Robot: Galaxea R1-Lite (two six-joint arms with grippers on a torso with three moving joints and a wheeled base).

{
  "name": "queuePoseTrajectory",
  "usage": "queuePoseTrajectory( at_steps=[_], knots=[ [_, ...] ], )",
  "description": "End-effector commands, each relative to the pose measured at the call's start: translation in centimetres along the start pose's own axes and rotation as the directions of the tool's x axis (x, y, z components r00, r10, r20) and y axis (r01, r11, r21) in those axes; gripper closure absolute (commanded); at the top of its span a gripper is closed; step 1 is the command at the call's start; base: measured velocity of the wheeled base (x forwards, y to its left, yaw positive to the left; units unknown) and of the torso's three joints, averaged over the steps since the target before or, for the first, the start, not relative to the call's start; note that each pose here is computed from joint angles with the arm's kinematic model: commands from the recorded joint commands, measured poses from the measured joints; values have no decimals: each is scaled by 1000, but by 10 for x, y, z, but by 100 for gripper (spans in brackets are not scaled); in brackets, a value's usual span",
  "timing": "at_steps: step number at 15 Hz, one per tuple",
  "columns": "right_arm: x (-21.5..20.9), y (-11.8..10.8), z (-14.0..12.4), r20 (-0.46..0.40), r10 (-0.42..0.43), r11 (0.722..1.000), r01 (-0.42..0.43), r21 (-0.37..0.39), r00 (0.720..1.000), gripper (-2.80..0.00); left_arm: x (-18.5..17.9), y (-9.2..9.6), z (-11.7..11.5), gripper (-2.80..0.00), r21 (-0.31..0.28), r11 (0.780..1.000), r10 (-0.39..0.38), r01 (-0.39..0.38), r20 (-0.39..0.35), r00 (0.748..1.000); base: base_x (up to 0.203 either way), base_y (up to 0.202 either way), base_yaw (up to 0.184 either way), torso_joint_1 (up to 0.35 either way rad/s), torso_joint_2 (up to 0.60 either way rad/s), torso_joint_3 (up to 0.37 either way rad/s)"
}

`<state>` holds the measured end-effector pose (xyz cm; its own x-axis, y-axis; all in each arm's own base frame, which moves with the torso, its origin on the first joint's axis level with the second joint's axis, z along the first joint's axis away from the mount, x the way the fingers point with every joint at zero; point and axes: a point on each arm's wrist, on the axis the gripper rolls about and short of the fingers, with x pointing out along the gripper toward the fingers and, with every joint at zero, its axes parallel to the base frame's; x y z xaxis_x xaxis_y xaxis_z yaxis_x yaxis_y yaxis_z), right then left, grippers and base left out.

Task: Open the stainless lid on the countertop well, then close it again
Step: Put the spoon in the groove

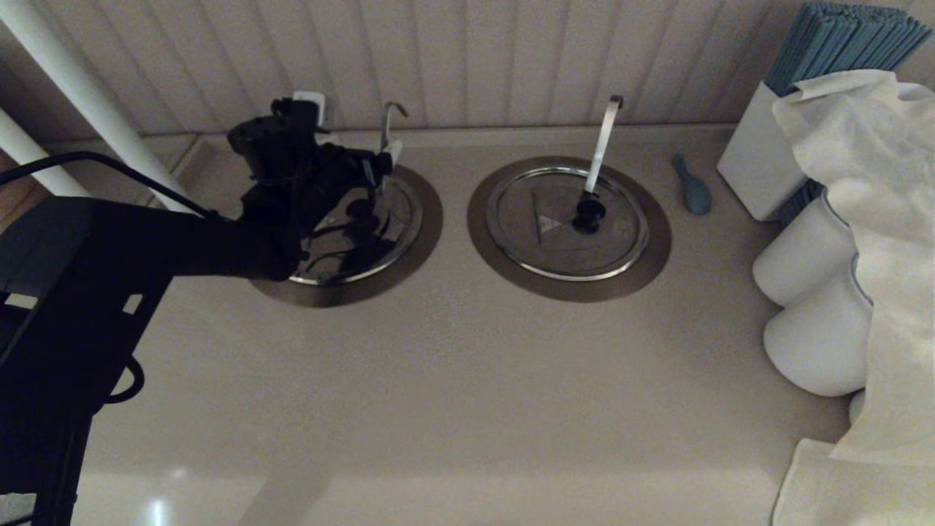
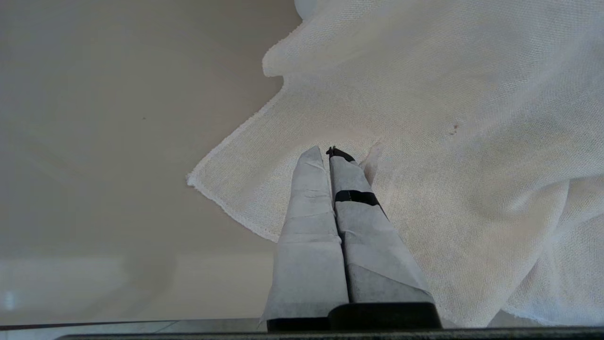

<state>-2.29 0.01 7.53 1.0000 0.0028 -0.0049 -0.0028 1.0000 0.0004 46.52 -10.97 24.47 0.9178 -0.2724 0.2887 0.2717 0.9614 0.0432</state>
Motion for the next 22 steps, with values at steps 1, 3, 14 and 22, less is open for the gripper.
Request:
queuePoseTrajectory(
  at_steps=[1, 3, 14, 22],
  knots=[
    [0, 0, 0, 0, 0, 1000, 0, 0, 1000, 0, 4, -1, -10, -280, -2, 1000, -1, 1, -7, 1000, 0, 0, 0, 0, 0, 0],
    [0, 0, 0, 0, 0, 1000, 0, 1, 1000, 0, 5, -1, -14, -280, -3, 1000, -2, 2, -15, 1000, 0, 0, 0, 0, 0, 0],
    [0, 0, 0, 0, 0, 1000, 0, 1, 1000, 0, 15, 23, -28, -280, 10, 999, 51, -51, -31, 998, 0, 0, 0, 0, 0, 0],
    [0, 0, 0, 0, 0, 1000, 0, 1, 1000, 0, -1, 19, 2, -280, -39, 999, 36, -36, -4, 999, 0, 0, 0, 0, 0, 0]
  ],
)
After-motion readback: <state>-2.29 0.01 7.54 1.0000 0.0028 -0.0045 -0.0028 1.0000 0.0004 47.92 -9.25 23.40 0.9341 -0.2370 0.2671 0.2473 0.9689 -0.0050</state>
